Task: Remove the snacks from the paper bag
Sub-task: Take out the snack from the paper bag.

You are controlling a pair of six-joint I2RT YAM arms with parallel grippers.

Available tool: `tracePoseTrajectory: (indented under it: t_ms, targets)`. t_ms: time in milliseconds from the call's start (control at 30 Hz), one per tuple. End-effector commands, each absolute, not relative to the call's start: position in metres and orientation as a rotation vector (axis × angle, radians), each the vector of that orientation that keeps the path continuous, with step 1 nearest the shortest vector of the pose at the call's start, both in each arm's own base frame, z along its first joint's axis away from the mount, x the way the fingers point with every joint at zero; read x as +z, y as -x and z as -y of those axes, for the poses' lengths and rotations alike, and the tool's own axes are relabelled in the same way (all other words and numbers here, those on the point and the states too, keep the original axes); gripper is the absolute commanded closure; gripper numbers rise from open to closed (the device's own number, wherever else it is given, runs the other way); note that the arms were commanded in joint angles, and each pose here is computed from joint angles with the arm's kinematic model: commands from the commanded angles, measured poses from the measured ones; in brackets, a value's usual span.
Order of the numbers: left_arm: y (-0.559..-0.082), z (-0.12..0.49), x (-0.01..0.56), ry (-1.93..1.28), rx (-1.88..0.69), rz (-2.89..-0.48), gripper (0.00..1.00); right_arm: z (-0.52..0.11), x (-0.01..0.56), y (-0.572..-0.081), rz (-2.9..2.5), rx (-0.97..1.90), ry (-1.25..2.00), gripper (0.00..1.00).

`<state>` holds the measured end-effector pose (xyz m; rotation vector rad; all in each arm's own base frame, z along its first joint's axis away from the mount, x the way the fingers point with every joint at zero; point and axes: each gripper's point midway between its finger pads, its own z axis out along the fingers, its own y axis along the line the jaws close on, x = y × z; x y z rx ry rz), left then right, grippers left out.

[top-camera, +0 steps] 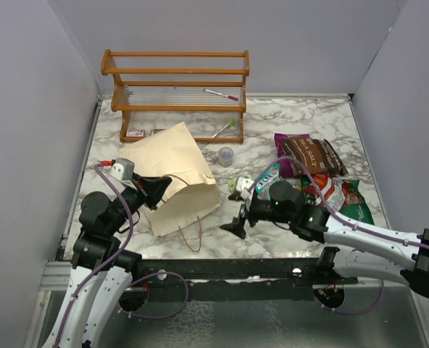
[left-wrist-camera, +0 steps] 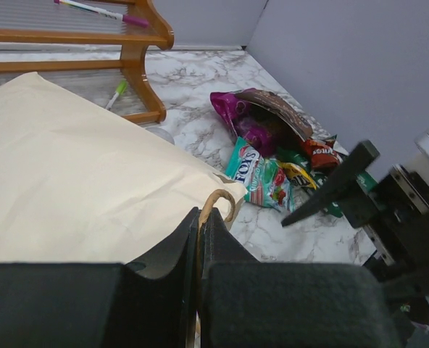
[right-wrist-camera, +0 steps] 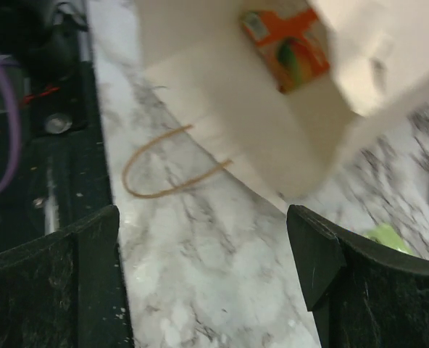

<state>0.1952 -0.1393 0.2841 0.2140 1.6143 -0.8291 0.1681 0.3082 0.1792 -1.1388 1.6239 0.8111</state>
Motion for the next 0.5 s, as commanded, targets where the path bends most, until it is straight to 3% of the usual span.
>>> tracePoseTrajectory:
  t_ms: [0,267,467]
  targets:
    - [-0.193,0.136,0.300,-0.210,-0.819,-1.558,1.00,-0.349,0.206,-0.111,-1.235,0.876,1.315,0.01]
    - [-0.192,0.136,0.301,-0.215,-0.819,-1.556,1.00,-0.407,0.171,-0.107,-0.996,0.500,1.535,0.01]
    - [-0.191,0.135,0.303,-0.214,-0.817,-1.546,1.00,-0.443,0.179,-0.135,-0.796,0.294,1.412,0.01]
